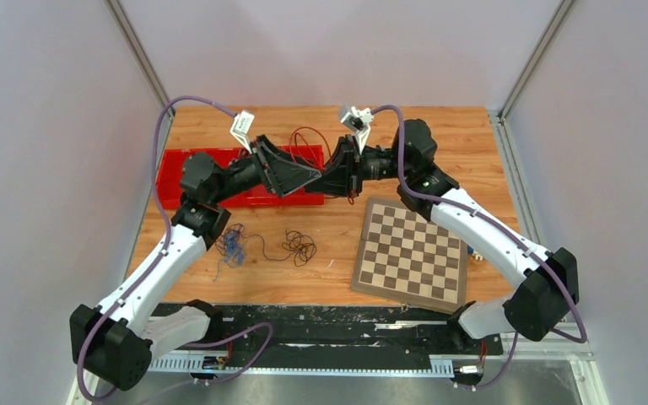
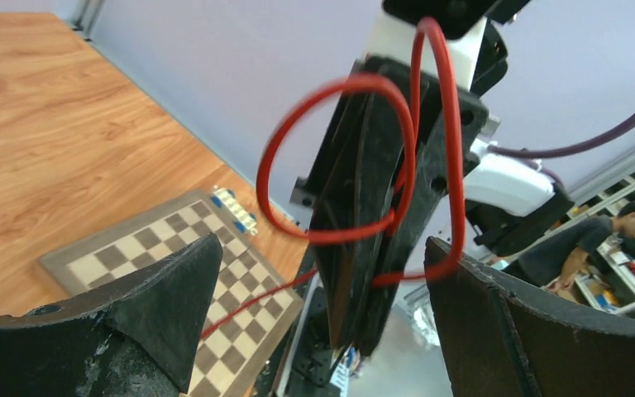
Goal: Untangle the cables
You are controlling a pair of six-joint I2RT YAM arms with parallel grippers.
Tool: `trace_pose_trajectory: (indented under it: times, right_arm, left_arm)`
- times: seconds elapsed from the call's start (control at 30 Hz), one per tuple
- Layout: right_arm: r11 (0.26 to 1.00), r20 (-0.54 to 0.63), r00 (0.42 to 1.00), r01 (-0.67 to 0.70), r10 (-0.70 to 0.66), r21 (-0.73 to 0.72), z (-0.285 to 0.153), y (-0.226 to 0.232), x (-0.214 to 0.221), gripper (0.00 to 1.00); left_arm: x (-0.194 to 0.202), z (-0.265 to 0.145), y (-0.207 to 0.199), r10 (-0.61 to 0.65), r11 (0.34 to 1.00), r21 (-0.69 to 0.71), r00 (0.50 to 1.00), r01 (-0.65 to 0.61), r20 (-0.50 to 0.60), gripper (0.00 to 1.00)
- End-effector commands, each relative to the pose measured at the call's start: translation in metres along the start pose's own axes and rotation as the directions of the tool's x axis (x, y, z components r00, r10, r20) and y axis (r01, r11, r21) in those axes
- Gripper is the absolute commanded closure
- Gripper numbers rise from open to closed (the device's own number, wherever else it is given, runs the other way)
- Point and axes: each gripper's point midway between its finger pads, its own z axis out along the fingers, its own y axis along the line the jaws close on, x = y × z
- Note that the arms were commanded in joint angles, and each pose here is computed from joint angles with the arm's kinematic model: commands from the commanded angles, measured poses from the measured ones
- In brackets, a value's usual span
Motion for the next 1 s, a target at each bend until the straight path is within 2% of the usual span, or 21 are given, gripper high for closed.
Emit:
trace_pose_trajectory:
  times: [0.0,0.13,0.33,0.4,0.43,0.47,0.5,0.53,0.57,0.63,0.67,0.7,0.8,0.83,0.9,0.97]
  right_arm:
    - [0.996,0.008,1.0,-0.002,0.003,-0.093,0.013,0.022,-0.003,1.0]
    - [0.997,0.003,1.0,-0.021,0.021,-0.072,0.016,0.015,0.004,1.0]
    - [0.997,-0.014,0.999,-0.041,0.041,-0.063,0.02,0.011,0.015,1.0]
    - [0.998,-0.022,0.999,-0.047,0.046,-0.052,0.02,0.008,0.02,1.0]
    - [0.998,-0.027,0.999,-0.044,0.043,-0.044,0.019,0.006,0.022,1.0]
    - [0.998,-0.029,0.999,-0.042,0.041,-0.037,0.018,0.004,0.023,1.0]
    - [0.999,-0.027,0.999,-0.042,0.041,-0.029,0.016,0.002,0.023,1.0]
    - [0.999,-0.021,0.999,-0.041,0.041,-0.018,0.014,0.0,0.022,1.0]
    - [0.999,-0.016,0.999,-0.04,0.04,-0.005,0.011,-0.004,0.02,1.0]
    - [0.999,-0.007,1.0,-0.03,0.03,0.018,0.005,-0.011,0.016,1.0]
    - [0.999,-0.009,1.0,-0.026,0.027,0.033,0.002,-0.015,0.015,0.97]
    - [0.998,-0.016,0.999,-0.027,0.028,0.048,-0.001,-0.02,0.015,0.85]
    - [0.994,-0.047,0.998,-0.042,0.047,0.105,-0.015,-0.038,0.024,0.39]
    - [0.99,-0.057,0.997,-0.05,0.058,0.129,-0.021,-0.045,0.028,0.28]
    - [0.98,-0.071,0.994,-0.068,0.083,0.189,-0.035,-0.06,0.035,0.11]
    - [0.967,-0.065,0.995,-0.06,0.078,0.247,-0.052,-0.074,0.036,0.02]
  left_arm:
    - [-0.04,0.013,-0.031,-0.006,0.997,0.081,0.991,-0.005,0.136,0.0]
    - [-0.056,0.019,-0.041,-0.036,0.992,0.126,0.983,0.014,0.179,0.02]
    - [-0.067,0.024,-0.042,-0.068,0.991,0.129,0.977,0.043,0.202,0.29]
    - [-0.069,0.025,-0.044,-0.076,0.99,0.134,0.976,0.049,0.203,0.4]
    - [-0.068,0.025,-0.044,-0.076,0.99,0.135,0.977,0.049,0.199,0.5]
    - [-0.068,0.025,-0.044,-0.073,0.99,0.134,0.978,0.047,0.197,0.56]
    - [-0.067,0.024,-0.045,-0.061,0.991,0.133,0.979,0.035,0.193,0.69]
    - [-0.065,0.024,-0.045,-0.056,0.991,0.128,0.981,0.033,0.185,0.76]
    - [-0.063,0.023,-0.044,-0.033,0.992,0.124,0.984,0.012,0.173,0.88]
    - [-0.056,0.022,-0.04,0.012,0.995,0.097,0.99,-0.026,0.141,0.99]
    - [-0.052,0.022,-0.035,0.01,0.998,0.068,0.993,-0.018,0.116,1.0]
    - [-0.046,0.021,-0.026,0.041,0.999,0.029,0.995,-0.044,0.089,1.0]
    - [-0.047,0.016,-0.003,0.11,0.992,-0.064,0.993,-0.106,0.053,1.0]
    - [-0.049,0.012,0.01,0.139,0.985,-0.107,0.989,-0.135,0.038,1.0]
    - [-0.05,0.009,0.044,0.136,0.974,-0.183,0.991,-0.132,0.009,1.0]
    - [-0.053,0.007,0.071,0.116,0.966,-0.23,0.993,-0.114,-0.006,1.0]
